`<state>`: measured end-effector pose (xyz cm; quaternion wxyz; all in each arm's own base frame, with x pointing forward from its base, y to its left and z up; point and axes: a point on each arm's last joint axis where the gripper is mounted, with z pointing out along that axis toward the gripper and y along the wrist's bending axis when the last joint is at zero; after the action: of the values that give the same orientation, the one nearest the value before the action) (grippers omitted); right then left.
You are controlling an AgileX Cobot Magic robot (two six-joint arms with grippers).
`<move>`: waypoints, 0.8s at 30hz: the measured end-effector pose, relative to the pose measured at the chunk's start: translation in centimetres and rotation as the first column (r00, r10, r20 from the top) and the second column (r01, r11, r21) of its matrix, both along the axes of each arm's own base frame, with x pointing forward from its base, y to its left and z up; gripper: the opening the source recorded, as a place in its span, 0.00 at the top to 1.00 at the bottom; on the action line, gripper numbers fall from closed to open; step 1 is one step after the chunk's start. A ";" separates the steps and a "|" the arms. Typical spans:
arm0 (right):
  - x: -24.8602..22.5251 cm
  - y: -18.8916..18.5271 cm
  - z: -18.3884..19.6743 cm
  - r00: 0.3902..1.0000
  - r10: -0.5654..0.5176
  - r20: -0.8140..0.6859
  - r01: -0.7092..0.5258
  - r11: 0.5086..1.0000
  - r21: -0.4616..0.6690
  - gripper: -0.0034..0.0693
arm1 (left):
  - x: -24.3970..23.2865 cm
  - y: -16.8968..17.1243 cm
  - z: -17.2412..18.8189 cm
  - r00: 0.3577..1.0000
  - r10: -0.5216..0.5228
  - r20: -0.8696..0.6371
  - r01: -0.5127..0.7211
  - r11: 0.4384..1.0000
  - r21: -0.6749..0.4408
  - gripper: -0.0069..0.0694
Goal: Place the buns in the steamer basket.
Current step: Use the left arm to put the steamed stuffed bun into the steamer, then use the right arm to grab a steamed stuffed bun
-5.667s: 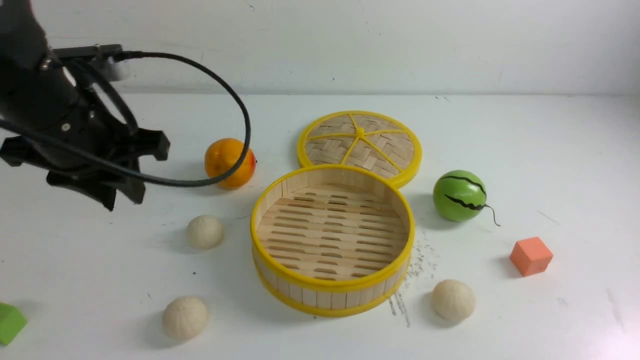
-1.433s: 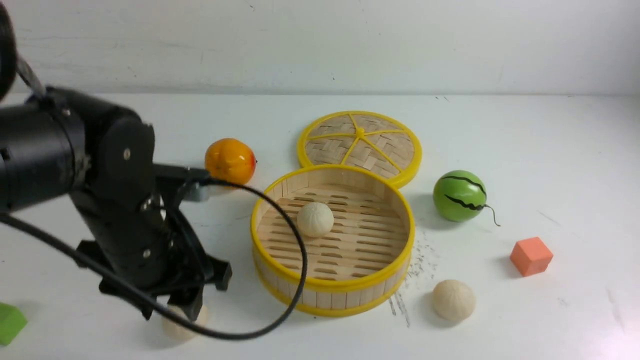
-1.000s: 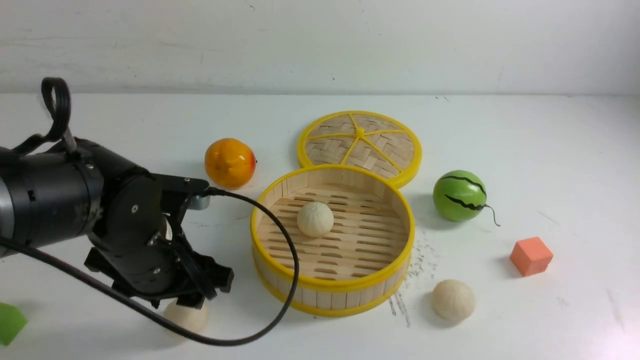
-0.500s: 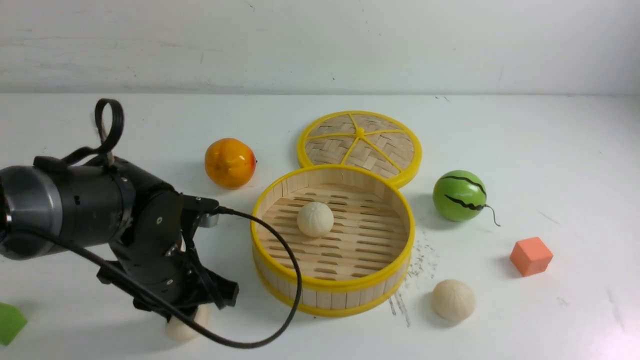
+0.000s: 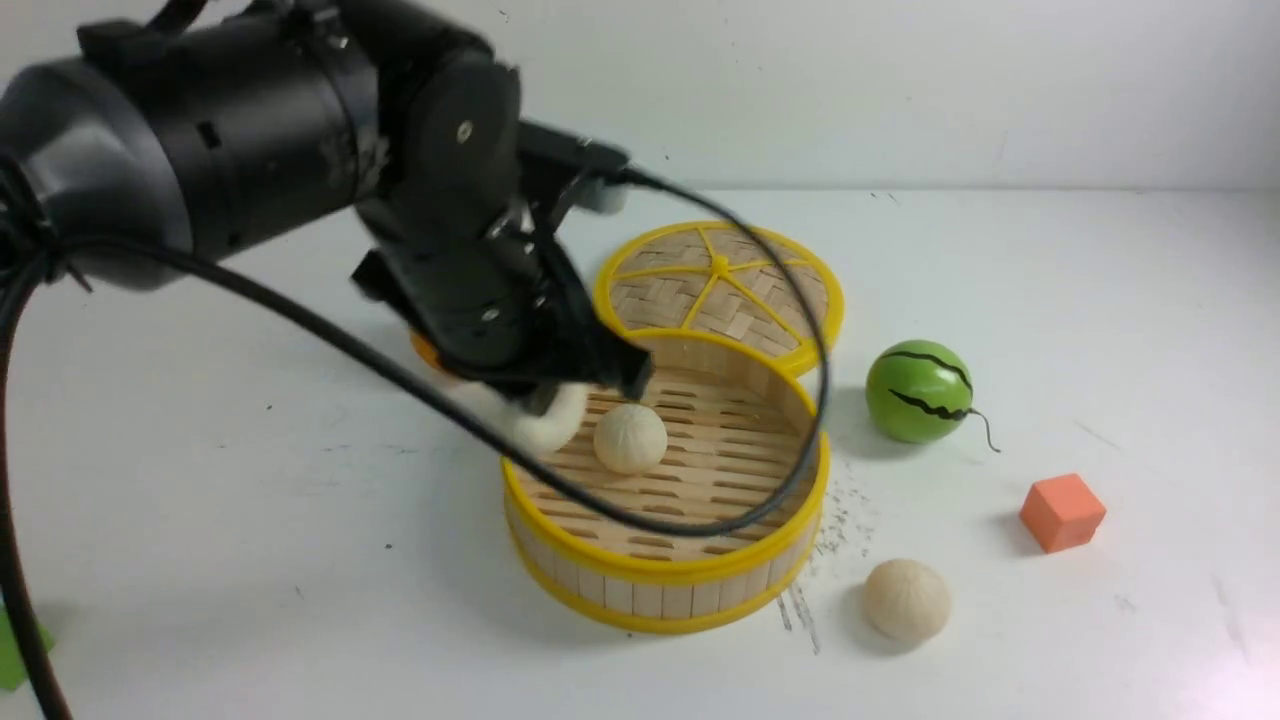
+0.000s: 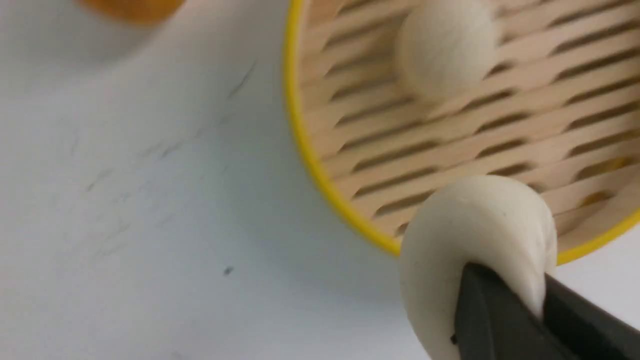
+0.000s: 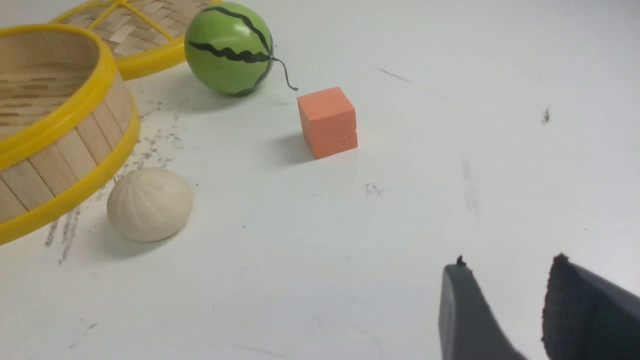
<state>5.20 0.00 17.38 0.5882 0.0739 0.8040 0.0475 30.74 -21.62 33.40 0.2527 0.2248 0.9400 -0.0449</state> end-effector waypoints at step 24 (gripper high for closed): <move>0.0 0.0 0.0 1.000 0.000 0.000 0.000 1.000 0.000 0.62 | 4.3 -5.6 -11.8 0.974 -0.013 -0.226 0.035 0.995 0.092 0.43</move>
<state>5.20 0.00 17.38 0.5882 0.0739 0.8040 0.0475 35.05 -27.23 21.64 0.1328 0.2414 0.9609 -0.0284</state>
